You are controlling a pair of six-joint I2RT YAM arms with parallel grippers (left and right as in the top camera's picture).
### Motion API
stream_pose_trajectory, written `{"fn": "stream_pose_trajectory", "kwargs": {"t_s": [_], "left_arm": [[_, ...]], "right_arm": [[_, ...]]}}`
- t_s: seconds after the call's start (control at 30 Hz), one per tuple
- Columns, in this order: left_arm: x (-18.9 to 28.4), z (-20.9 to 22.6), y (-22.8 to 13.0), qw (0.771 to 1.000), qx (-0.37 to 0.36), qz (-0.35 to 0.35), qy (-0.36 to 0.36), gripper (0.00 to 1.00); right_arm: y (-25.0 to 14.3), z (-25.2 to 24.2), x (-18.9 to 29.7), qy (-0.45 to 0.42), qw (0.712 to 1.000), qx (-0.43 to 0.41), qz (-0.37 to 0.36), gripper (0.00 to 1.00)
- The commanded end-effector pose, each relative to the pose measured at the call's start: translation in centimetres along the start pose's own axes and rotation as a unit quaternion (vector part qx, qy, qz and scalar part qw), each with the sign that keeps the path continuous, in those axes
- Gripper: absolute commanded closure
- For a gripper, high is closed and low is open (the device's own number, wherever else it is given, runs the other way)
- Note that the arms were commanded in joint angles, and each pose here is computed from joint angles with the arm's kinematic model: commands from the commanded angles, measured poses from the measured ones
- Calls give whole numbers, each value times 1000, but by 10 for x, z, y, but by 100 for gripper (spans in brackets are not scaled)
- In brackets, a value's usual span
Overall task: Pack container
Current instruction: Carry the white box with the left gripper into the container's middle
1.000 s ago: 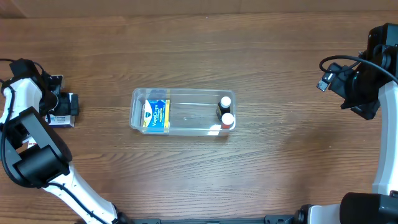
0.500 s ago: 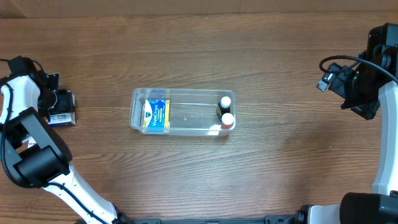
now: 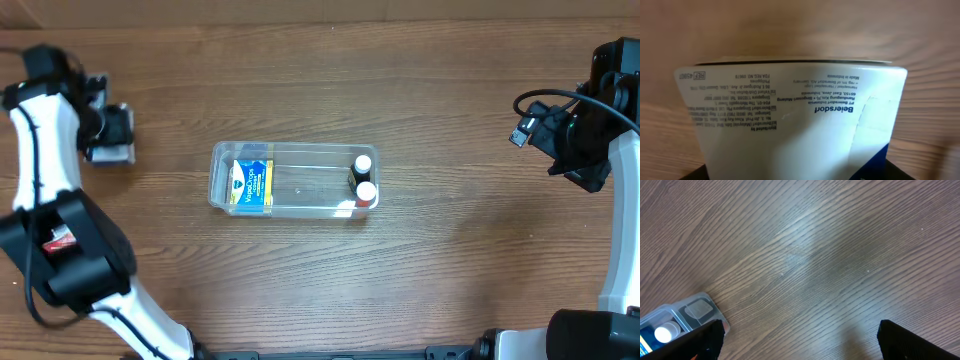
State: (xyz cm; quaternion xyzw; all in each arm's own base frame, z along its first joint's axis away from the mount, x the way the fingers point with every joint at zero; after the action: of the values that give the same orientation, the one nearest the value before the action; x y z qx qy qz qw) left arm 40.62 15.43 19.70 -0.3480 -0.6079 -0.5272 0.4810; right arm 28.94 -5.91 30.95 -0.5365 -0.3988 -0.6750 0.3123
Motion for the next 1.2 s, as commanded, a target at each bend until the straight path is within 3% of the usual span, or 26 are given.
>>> {"fn": "stream_pose_trajectory", "kwargs": {"t_s": [0.0,0.17,0.37,0.43,0.57,0.87,1.17], "left_arm": [[97,-49,9,993,-28,-112,-16,41],[158,-109,-20,987,-51,-142,-57,41],[178,-166,-70,993,-17,-62,-100,45],[176,-179,-84,994,15,-24,-102,49],[173,-203,-102,994,41,23,-103,44],[152,-266,-118,992,7,58,-114,44],[90,-289,-118,990,2,126,-65,43]], "right_arm": [[-1,1,1,4,1000,3,-2,0],[-1,1,1,3,1000,7,-1,0],[-2,1,1,3,1000,6,1,0],[-2,1,1,3,1000,6,1,0],[-3,0,1,2,1000,6,4,0],[-5,0,2,1,1000,6,8,0],[-5,0,2,1,1000,6,8,0]]}}
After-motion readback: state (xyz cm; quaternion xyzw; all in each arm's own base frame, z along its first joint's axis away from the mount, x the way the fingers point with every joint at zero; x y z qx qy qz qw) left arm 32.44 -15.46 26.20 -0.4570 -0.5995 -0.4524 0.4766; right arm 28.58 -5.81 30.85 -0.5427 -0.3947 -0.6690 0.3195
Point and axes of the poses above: each gripper's point midway between its finger pads, its own x axis back along the fingers, its own z axis along the line the jaws close on, y = z × x, the point moved 8 cm from there along x, back along the fingers, and after that the axes turned 5 degrees about x, right-handed, at the moved point
